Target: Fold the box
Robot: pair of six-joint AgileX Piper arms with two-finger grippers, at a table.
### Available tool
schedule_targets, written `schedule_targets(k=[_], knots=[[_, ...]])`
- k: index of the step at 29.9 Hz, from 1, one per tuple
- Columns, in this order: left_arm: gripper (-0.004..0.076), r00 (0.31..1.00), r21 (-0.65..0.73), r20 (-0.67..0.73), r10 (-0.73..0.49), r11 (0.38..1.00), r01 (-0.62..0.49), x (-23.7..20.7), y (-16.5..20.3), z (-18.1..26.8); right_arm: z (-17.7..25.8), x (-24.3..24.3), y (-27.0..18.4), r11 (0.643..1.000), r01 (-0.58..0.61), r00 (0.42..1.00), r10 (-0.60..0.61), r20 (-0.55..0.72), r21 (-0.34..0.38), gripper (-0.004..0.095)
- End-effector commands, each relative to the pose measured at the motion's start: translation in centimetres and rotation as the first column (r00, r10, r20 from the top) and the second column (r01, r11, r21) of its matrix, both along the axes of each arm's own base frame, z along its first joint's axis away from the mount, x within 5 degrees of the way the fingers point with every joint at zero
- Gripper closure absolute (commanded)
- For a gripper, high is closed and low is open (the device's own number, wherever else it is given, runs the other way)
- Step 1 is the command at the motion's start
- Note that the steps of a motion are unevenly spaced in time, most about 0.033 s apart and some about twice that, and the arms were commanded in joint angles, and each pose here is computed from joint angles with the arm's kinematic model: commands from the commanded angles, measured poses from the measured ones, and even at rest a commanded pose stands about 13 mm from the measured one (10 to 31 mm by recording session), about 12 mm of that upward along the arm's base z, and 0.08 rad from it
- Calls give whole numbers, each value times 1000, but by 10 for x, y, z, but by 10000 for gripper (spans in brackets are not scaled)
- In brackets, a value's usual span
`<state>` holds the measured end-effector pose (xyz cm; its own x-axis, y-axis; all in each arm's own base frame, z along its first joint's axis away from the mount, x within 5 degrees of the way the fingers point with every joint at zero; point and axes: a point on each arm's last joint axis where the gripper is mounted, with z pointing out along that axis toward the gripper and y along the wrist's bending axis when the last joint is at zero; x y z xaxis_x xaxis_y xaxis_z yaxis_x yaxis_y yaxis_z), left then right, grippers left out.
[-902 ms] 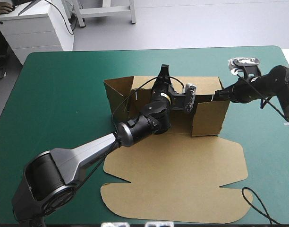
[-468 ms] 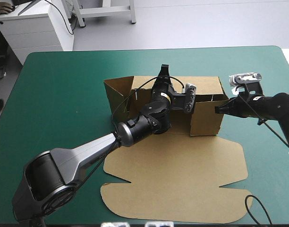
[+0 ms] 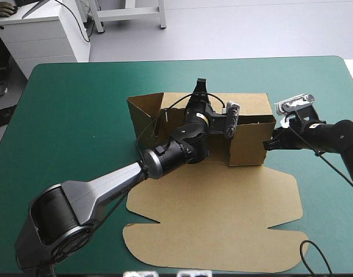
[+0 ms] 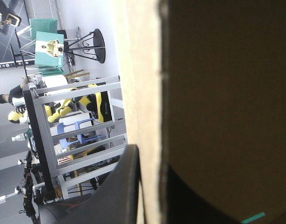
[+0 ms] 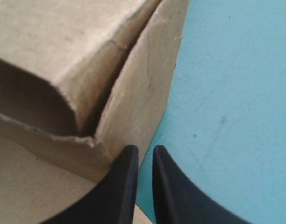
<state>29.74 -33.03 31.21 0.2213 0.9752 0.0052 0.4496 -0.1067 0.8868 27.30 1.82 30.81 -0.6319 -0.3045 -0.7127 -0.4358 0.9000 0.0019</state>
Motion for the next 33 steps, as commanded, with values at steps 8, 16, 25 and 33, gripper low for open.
schedule_targets(k=[8, 16, 25, 33], knots=[[731, 995, -24, -83, 58, 998, -60, -1, 1, -9, 15, -6, 0, 991, -92, 993, 100, 70, -99, 556], [731, 994, -20, -84, 63, 998, -65, -1, 2, -9, 16, -5, 0, 992, -94, 992, 101, 81, -89, 556], [731, 994, -9, -80, 73, 997, -74, -1, 3, -9, 2, 9, 8, 993, -107, 994, 105, 39, 42, 557], [731, 996, -16, -32, 87, 996, -87, 0, 6, -2, -7, 27, 8, 991, -43, 997, 35, 71, 126, 558]])
